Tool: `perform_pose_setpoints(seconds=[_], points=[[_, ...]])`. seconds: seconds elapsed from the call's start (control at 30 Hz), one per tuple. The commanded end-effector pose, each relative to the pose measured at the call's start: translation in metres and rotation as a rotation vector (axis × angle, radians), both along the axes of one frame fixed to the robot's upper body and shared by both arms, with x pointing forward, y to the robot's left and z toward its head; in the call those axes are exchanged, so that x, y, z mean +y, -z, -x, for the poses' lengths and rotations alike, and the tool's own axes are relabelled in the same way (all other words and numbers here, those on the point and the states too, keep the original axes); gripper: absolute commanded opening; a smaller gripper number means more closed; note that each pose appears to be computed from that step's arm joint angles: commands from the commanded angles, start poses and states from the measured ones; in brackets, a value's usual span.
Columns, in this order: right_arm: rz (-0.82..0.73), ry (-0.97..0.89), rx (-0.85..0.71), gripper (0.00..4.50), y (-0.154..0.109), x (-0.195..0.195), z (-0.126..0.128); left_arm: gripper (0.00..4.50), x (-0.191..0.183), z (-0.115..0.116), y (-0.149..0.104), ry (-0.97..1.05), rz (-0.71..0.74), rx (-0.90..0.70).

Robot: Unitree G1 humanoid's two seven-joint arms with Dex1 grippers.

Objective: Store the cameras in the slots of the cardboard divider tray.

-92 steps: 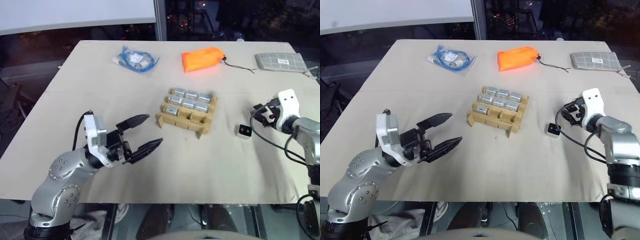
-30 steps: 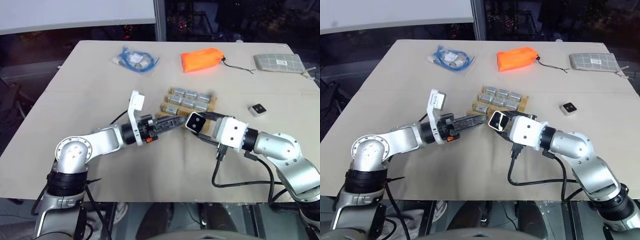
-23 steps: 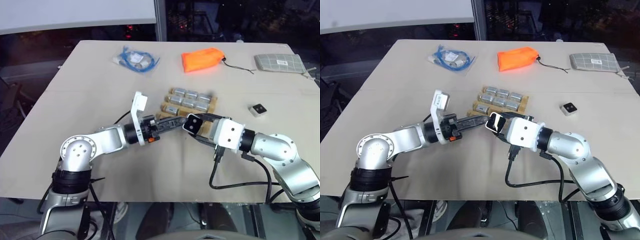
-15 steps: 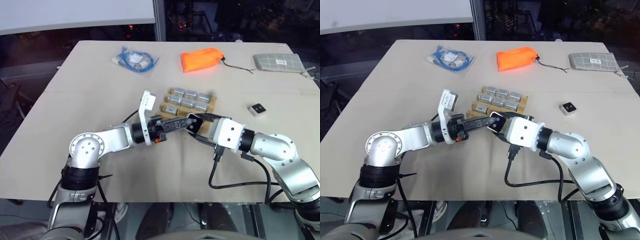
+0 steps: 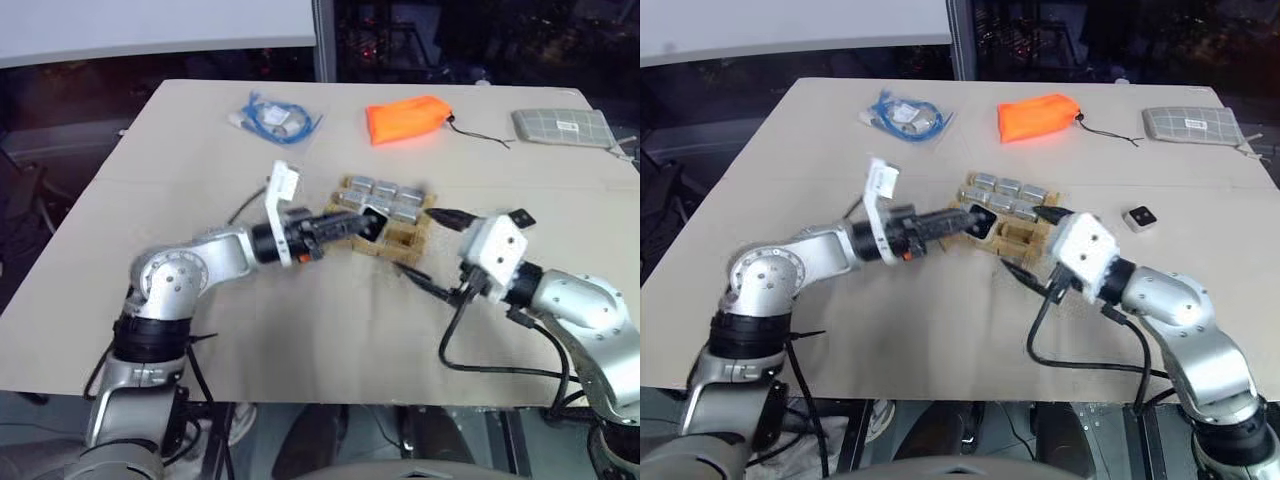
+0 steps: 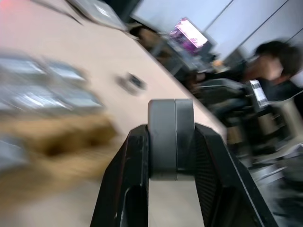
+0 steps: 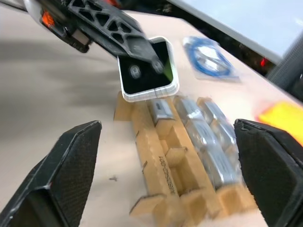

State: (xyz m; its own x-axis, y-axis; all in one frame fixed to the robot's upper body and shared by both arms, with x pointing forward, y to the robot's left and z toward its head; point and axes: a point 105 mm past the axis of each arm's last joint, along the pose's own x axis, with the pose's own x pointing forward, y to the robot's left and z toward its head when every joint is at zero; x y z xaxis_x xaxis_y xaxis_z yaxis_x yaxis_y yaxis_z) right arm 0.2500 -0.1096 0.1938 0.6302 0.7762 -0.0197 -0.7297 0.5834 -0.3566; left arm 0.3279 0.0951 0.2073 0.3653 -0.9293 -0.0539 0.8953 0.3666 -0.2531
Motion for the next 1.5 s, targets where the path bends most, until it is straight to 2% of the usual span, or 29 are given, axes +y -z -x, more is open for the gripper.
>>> perform_pose_setpoints(seconds=[0.03,0.17,0.4,0.6,0.93,1.37,1.47,1.5], points=[[-0.045,-0.027,-0.004,4.48,-0.012,-0.007,0.02,0.7,0.0,-0.019,-0.014,0.117,-0.148,-0.25],[-0.064,-0.017,0.016,4.48,-0.013,-0.012,0.027,0.7,-0.002,-0.043,-0.008,0.223,-0.306,-0.385],[-0.074,0.052,0.018,4.48,-0.008,-0.017,0.032,0.7,-0.017,-0.061,-0.008,0.343,-0.411,-0.469],[-0.082,0.098,0.014,4.48,-0.003,-0.019,0.035,0.7,-0.029,-0.062,0.006,0.421,-0.485,-0.484],[-0.076,0.12,0.011,4.48,-0.002,-0.023,0.035,0.7,-0.016,-0.064,0.024,0.455,-0.644,-0.523],[-0.055,0.126,0.009,4.48,0.001,-0.027,0.034,0.7,-0.02,-0.07,0.024,0.452,-0.752,-0.596],[-0.056,0.133,0.012,4.48,0.002,-0.027,0.034,0.7,-0.023,-0.069,0.023,0.465,-0.736,-0.593],[-0.057,0.138,0.015,4.5,0.002,-0.027,0.035,1.77,-0.025,-0.069,0.019,0.46,-0.713,-0.605]])
